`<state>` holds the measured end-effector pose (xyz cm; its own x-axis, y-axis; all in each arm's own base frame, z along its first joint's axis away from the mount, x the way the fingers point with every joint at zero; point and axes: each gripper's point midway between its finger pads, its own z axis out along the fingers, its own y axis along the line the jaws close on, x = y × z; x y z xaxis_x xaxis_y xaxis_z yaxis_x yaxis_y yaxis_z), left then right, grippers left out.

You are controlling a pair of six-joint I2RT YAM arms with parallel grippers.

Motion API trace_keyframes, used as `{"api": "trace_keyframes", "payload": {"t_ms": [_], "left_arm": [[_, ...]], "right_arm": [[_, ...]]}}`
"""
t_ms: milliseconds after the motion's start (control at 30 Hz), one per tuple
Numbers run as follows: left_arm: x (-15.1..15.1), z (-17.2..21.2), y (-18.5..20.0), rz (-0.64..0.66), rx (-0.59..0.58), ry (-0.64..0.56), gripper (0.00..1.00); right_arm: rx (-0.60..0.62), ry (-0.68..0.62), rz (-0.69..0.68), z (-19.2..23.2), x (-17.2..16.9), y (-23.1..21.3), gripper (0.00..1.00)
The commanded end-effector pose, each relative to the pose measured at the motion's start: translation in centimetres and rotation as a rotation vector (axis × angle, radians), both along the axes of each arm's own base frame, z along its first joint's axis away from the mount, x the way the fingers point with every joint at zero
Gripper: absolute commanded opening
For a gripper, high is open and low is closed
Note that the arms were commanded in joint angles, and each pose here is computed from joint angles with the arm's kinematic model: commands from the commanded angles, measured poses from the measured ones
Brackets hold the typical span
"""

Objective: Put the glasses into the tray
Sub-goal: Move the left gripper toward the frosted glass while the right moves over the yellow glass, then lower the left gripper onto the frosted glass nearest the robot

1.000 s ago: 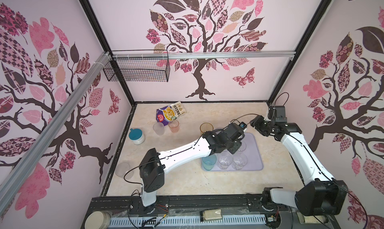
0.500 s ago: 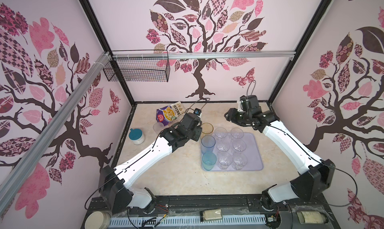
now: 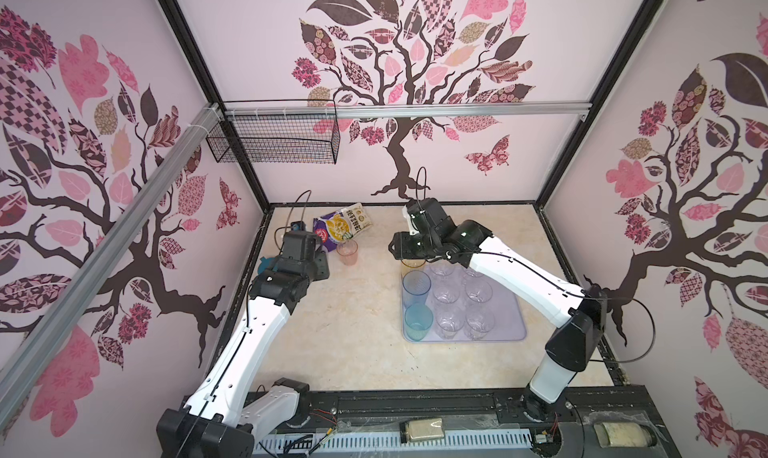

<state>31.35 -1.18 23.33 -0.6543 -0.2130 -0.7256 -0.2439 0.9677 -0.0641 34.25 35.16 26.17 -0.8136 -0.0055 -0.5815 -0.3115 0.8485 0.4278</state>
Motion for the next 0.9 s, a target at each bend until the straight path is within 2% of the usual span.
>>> {"api": "trace_keyframes", "payload": {"t_ms": [0,67,167,200,300,333,533,700,867], "left_arm": [[-2.3,-2.2,2.5,0.176,-0.047,0.082,0.60],[-3.3,-2.4,4.2,0.272,0.009,0.116,0.60],[-4.8,-3.0,6.6,0.396,0.079,0.168,0.67],[-5.2,-3.4,7.2,0.430,0.061,0.172,0.69],[-6.0,-4.9,8.9,0.529,-0.118,0.158,0.71],[-6.4,-5.2,9.7,0.568,-0.137,0.153,0.70],[-9.1,-7.0,11.3,0.750,-0.098,0.212,0.71],[-9.0,-8.0,11.9,0.769,-0.060,0.242,0.71],[-9.1,-10.3,12.8,0.816,-0.108,0.286,0.69]], "right_arm": [[-0.019,0.022,0.033,-1.1,-0.4,1.4,0.56],[-0.018,0.024,0.039,-1.3,-0.4,1.7,0.56],[-0.014,0.032,0.047,-1.7,-0.5,2.0,0.56],[-0.010,0.037,0.053,-1.8,-0.5,2.2,0.56],[-0.011,0.054,0.072,-2.4,-0.8,2.8,0.56],[-0.013,0.059,0.078,-2.6,-0.9,3.0,0.56],[-0.016,0.072,0.103,-3.3,-1.4,3.8,0.56],[-0.025,0.089,0.113,-4.1,-1.9,3.8,0.56],[-0.041,0.089,0.112,-4.2,-2.1,3.4,0.56]]}}
